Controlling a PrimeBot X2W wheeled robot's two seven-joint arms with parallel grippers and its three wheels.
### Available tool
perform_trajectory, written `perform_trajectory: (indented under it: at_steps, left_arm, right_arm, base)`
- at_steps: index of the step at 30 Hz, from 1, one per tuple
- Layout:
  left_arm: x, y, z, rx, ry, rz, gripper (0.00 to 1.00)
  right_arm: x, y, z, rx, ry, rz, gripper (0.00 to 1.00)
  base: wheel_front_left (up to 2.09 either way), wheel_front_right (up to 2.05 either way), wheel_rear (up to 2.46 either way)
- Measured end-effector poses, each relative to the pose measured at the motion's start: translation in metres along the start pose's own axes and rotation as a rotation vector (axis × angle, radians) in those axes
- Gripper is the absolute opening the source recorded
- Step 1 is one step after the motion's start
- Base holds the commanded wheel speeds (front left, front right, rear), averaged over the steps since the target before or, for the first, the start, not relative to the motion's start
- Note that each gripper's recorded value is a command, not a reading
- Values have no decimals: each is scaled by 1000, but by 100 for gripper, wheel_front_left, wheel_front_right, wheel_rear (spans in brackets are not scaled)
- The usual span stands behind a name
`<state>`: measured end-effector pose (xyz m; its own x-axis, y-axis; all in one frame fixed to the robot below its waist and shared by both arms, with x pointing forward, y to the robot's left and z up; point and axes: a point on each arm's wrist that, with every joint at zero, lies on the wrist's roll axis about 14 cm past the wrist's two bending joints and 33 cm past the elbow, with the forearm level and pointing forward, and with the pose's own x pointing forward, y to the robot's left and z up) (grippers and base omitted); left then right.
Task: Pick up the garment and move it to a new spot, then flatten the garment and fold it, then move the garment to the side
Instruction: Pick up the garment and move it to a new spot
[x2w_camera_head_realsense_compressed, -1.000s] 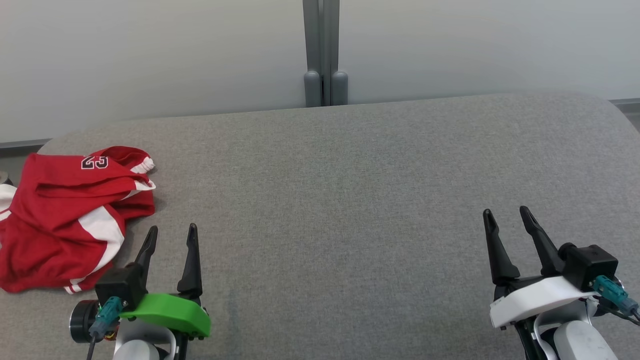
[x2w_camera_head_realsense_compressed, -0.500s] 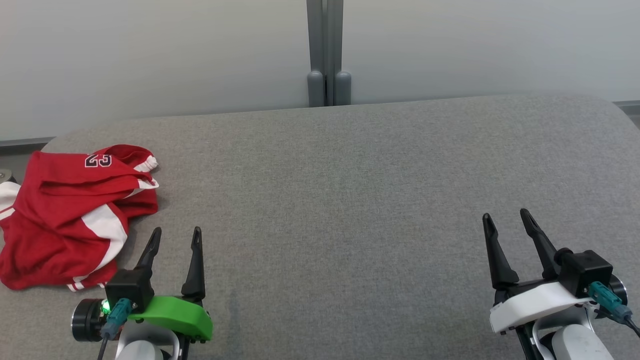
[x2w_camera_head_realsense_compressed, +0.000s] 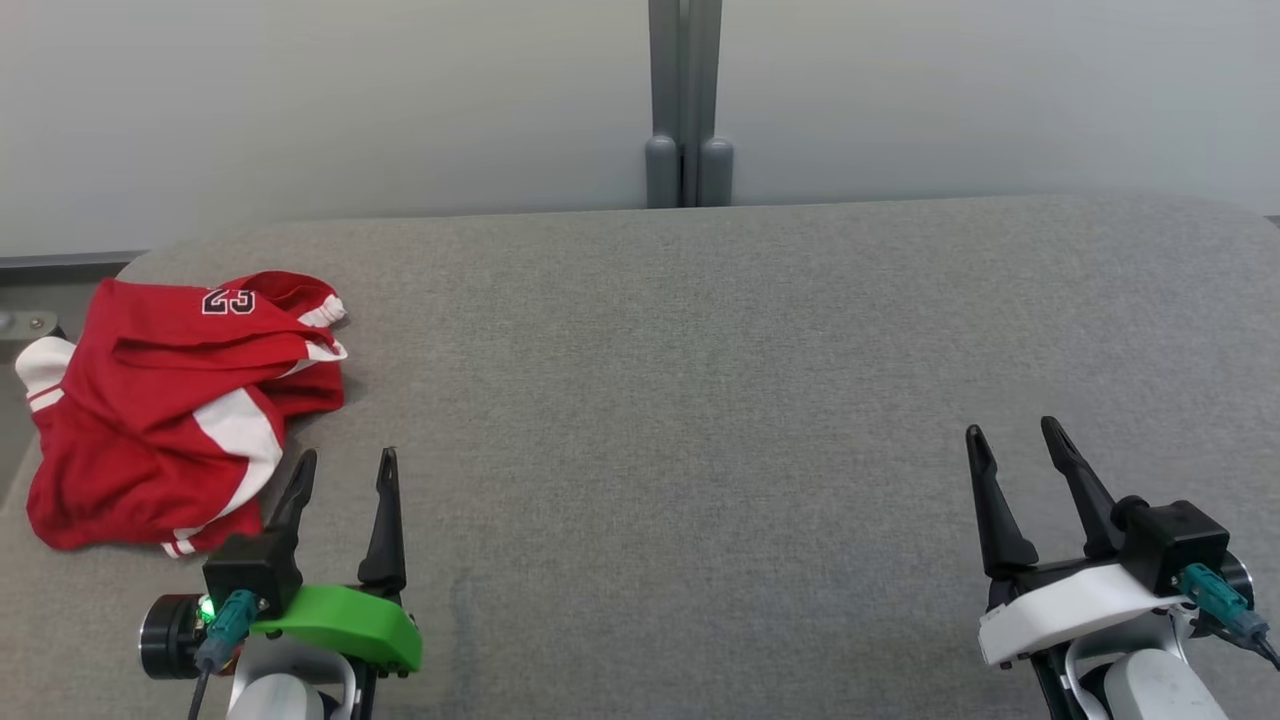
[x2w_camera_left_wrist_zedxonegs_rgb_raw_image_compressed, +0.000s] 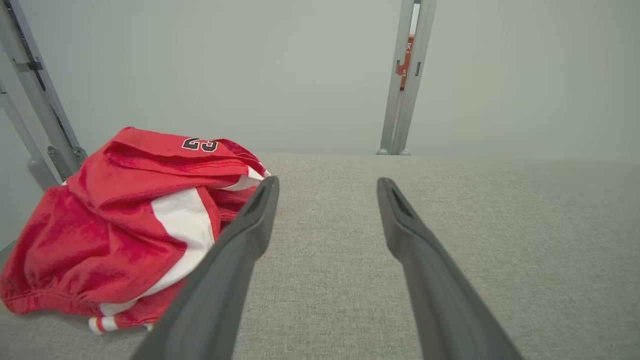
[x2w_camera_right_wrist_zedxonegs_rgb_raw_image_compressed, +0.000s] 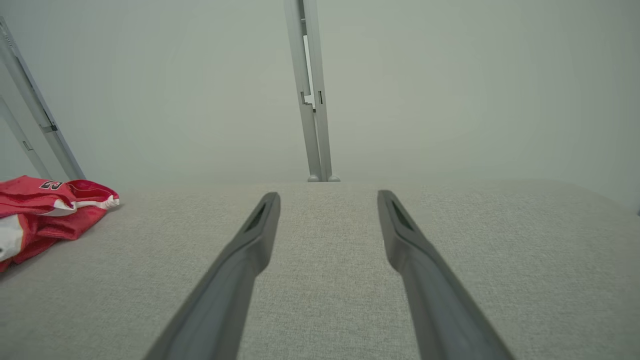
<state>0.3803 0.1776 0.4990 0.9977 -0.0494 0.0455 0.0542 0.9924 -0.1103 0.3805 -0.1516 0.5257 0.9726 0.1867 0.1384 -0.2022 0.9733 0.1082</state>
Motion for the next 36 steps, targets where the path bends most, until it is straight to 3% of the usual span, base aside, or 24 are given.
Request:
perform_trajectory:
  at_steps: [22,31,36]
  left_arm:
    - [-62,104,17,-5,-49,349,100]
    - [-71,120,14,1,-36,413,100]
    - [-41,115,20,10,-46,371,100]
  right_arm:
    - [50,111,-8,49,24,340,100]
    - [62,125,-18,58,46,391,100]
    - [76,122,-18,54,40,399,100]
  base:
    - [0,0,0]
    - [0,0,0]
    - [0,0,0]
